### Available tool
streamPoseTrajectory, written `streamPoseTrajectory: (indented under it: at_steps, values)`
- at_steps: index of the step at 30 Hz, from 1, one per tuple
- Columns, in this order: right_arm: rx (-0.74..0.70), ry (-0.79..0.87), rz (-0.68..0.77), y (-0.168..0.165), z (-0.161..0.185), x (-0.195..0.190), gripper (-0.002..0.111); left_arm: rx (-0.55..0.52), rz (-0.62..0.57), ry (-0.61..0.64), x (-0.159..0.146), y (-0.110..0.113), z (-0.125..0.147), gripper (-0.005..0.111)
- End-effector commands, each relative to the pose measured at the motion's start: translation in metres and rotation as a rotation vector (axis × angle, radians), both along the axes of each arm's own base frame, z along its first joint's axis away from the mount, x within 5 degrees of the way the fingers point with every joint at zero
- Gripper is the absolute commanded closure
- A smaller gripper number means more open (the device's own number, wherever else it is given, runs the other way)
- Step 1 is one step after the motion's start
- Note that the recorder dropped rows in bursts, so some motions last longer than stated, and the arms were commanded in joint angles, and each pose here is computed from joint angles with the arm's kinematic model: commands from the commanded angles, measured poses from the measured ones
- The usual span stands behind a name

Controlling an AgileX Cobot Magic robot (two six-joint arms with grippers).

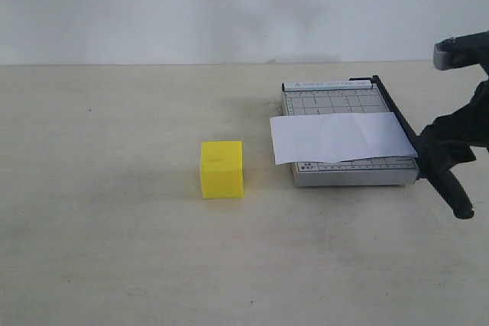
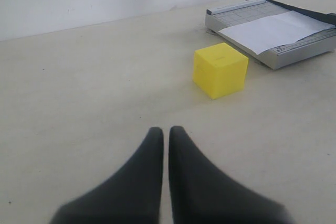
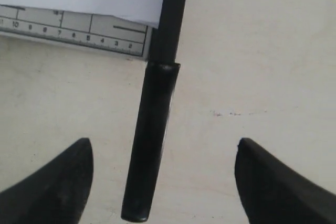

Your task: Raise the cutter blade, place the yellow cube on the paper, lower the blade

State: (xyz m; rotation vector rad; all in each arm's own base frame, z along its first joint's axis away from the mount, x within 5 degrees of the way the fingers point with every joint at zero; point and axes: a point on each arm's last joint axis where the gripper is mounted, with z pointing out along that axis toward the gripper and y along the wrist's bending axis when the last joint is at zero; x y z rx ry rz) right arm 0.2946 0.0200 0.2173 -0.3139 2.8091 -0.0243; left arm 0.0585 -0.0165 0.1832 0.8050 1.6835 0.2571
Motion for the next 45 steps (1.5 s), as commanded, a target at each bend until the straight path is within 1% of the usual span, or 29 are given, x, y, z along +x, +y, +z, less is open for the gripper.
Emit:
streamPoseTrajectory:
  at_steps: [1, 6, 14, 19, 22, 24, 25, 26, 27, 28, 29, 33, 35, 39, 45]
  values:
    - [-0.015, 0.058, 0.022, 0.000, -0.014, 0.005, 0.037, -0.004, -0.002, -0.005, 0.000, 0.000, 0.000, 0.102]
    - [-0.021, 0.070, 0.043, 0.000, -0.024, 0.010, 0.037, -0.004, -0.002, -0.005, 0.000, 0.000, 0.000, 0.102]
    - [-0.003, 0.103, 0.031, 0.002, -0.041, 0.015, 0.037, -0.004, -0.002, -0.003, 0.000, 0.000, -0.001, 0.102]
    - [-0.008, 0.166, 0.037, 0.002, -0.060, 0.017, 0.040, -0.004, -0.002, -0.003, 0.000, 0.000, -0.001, 0.102]
    - [-0.009, 0.149, 0.043, 0.002, -0.060, 0.019, 0.040, -0.004, -0.002, -0.003, 0.000, 0.000, -0.001, 0.102]
    - [-0.008, 0.142, 0.043, 0.002, -0.060, 0.019, 0.051, -0.004, -0.002, -0.003, 0.000, 0.000, -0.001, 0.102]
    - [-0.008, 0.140, 0.043, 0.002, -0.060, 0.020, 0.063, -0.004, -0.002, -0.003, 0.000, 0.000, -0.001, 0.102]
    - [-0.007, 0.138, 0.040, 0.002, -0.060, 0.020, 0.070, -0.004, -0.002, -0.003, 0.000, 0.000, -0.001, 0.102]
    - [-0.007, 0.138, 0.040, 0.002, -0.060, 0.020, 0.086, -0.004, -0.002, -0.003, 0.000, 0.000, -0.001, 0.102]
    - [-0.007, 0.138, 0.040, 0.002, -0.060, 0.020, 0.092, -0.004, -0.002, -0.003, 0.000, 0.000, -0.001, 0.102]
    - [-0.007, 0.136, 0.040, 0.002, -0.059, 0.020, 0.107, -0.004, -0.002, -0.003, 0.000, 0.000, -0.001, 0.102]
    - [-0.008, 0.148, 0.040, 0.002, -0.059, 0.018, 0.108, -0.004, -0.002, -0.003, 0.000, 0.000, -0.001, 0.102]
    - [-0.007, 0.130, 0.040, 0.002, -0.052, 0.017, 0.108, -0.004, -0.002, -0.003, 0.000, 0.000, -0.001, 0.102]
    - [-0.017, 0.006, 0.050, 0.001, -0.020, 0.013, 0.108, -0.004, -0.002, -0.003, 0.000, 0.000, -0.001, 0.102]
    - [-0.013, -0.135, 0.050, 0.000, 0.013, 0.007, 0.108, -0.004, -0.002, -0.003, 0.000, 0.000, -0.001, 0.102]
